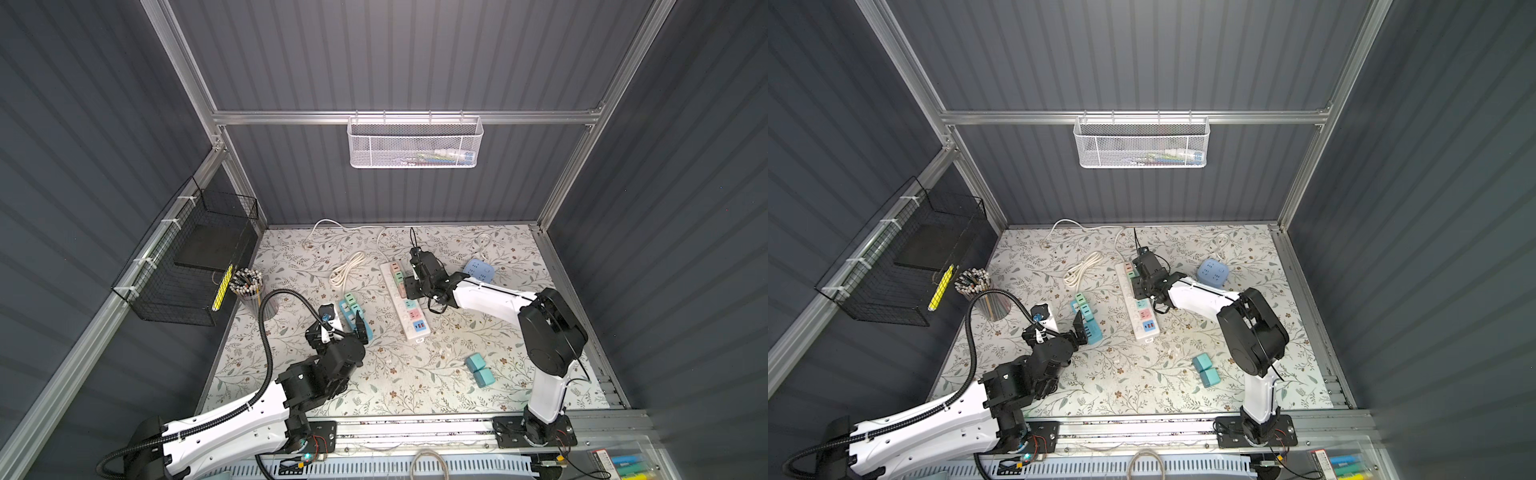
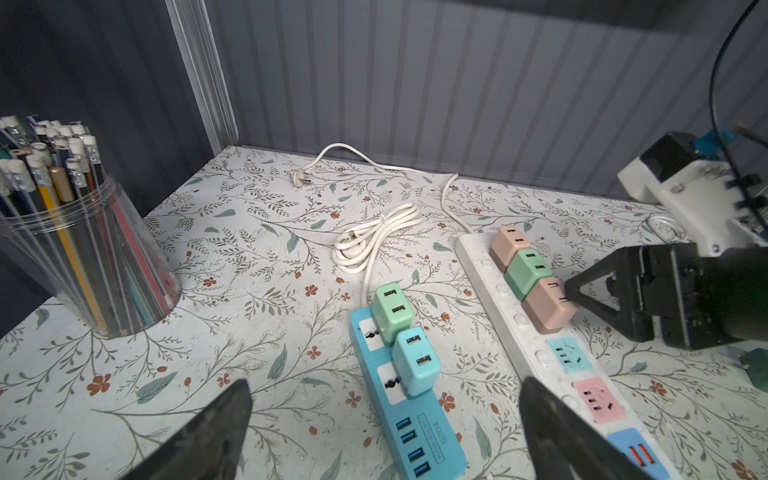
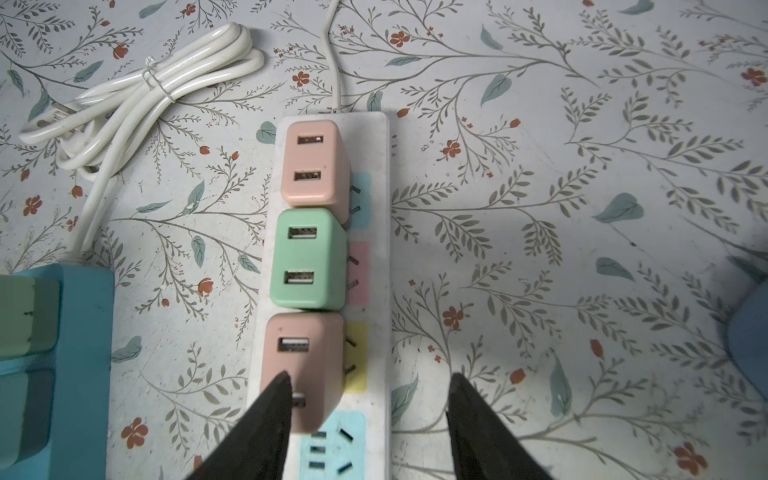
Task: Insert the plug
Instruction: 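Open the right gripper and move it to the loose teal charger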
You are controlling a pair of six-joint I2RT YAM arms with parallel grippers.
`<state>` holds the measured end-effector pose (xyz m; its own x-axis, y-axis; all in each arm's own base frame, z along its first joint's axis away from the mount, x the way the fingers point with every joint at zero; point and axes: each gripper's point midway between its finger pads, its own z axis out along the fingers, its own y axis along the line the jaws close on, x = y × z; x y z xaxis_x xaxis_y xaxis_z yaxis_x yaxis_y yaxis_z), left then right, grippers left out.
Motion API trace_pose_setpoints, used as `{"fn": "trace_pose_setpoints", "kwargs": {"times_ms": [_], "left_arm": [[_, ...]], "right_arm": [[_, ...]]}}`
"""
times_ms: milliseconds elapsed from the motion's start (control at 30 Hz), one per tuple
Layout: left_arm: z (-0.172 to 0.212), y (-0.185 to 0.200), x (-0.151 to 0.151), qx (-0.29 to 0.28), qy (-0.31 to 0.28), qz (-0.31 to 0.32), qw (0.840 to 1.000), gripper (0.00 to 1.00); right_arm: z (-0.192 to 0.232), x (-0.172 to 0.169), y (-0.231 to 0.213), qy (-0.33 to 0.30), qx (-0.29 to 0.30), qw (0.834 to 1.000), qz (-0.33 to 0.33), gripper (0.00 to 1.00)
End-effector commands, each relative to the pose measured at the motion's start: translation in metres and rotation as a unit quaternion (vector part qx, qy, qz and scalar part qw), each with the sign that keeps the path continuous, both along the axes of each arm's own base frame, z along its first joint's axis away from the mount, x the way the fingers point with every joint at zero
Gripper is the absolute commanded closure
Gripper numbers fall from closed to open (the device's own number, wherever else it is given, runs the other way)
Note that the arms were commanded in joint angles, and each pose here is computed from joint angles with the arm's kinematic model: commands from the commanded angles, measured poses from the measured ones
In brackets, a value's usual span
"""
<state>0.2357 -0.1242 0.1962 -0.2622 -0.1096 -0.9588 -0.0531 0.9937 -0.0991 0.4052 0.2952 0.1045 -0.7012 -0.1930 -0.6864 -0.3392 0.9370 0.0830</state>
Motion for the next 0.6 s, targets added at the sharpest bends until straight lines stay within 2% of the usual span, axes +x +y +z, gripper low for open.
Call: {"fn": "trace_pose_setpoints", "kwargs": {"times_ms": [0,100,300,433,567], "left_arm": [[0.008,-0.004,0.003,-0.004,-0.003,-0.004,1.000,0.00],[0.004,-0.006,0.003,-0.008,0.000,-0.006,1.000,0.00],[-0.005,-0.027,0.006,-0.018,0.009,-0.044,0.999,0.00],[-0.015,-0.060,0.010,0.008,0.029,-0.108,0.994,0.00],[-0.021,-0.093,0.014,0.037,0.053,-0.160,0.985,0.00]], "right_arm": [[0.033,-0.009,-0.009,-0.013,0.012,1.000,-0.005,0.38],[0.046,-0.023,-0.027,-0.016,0.012,1.000,-0.023,0.36],[0.035,-0.081,-0.091,0.037,-0.020,0.995,-0.095,0.34],[0.018,-0.130,-0.136,0.082,-0.035,0.987,-0.137,0.34],[0.000,-0.170,-0.161,0.137,-0.016,0.976,-0.166,0.33]]}}
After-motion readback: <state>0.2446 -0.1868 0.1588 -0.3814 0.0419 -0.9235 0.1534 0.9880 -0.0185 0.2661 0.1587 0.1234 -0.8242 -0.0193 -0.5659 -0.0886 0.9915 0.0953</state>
